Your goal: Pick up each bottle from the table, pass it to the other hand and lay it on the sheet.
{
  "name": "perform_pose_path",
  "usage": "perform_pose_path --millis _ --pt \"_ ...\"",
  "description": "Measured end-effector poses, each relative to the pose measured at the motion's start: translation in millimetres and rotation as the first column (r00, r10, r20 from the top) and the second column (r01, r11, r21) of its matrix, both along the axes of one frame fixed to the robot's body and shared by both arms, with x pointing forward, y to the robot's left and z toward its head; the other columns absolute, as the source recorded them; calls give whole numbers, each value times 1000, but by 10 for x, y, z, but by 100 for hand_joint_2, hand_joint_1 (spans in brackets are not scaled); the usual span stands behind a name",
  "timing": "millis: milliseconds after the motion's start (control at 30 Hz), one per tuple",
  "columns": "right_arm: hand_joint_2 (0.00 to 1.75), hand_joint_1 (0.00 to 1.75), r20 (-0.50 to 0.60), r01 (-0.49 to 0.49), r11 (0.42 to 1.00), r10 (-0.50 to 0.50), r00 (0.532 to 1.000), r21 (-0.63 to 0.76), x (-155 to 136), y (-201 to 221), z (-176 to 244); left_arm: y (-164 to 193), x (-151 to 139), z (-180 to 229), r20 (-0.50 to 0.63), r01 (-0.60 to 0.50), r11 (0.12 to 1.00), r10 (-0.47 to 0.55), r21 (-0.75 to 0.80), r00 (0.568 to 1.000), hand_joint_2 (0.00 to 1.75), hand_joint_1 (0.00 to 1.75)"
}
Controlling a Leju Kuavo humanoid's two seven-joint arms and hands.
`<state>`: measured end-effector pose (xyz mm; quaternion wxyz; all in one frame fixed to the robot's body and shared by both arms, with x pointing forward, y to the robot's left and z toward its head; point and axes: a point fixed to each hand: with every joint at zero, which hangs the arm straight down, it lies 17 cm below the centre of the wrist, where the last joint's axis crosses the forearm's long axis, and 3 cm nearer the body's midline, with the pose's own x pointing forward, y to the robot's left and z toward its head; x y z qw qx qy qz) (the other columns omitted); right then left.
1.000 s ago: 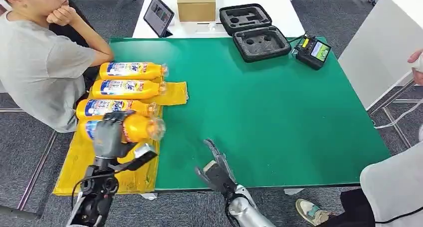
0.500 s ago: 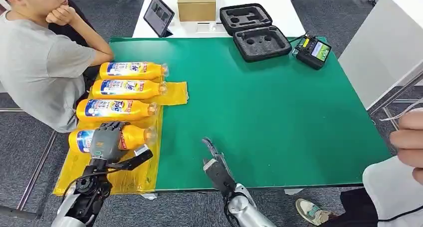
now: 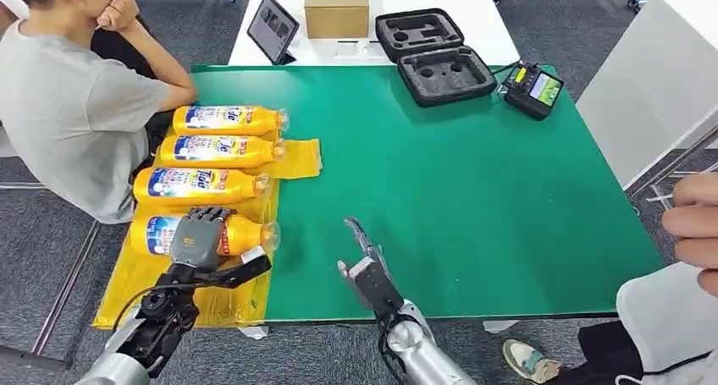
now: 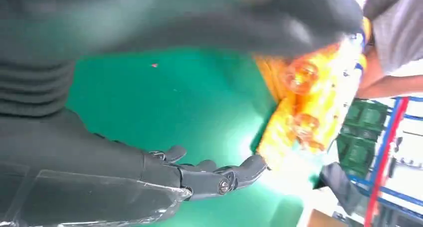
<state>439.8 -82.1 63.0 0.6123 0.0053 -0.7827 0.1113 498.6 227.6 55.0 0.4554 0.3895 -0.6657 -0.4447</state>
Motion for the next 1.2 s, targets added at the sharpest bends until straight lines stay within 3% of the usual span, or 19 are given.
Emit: perform_pose_path --millis 433,1133,1167,1200 --pt "175 0 18 0 1000 0 1000 10 30 -4 80 -90 -1 -51 -27 36 999 -35 10 999 175 0" --pt "175 0 19 8 1000 -8 1000 -1 59 -52 70 -168 -123 33 48 47 995 -51 86 998 175 0" --pt "175 0 19 11 1000 -11 1000 -3 59 -58 67 -184 -169 75 70 47 995 -54 93 996 0 0" --pt "175 0 19 14 1000 -14 1000 -4 59 -67 64 -208 -222 111 86 52 994 -60 92 995 0 0"
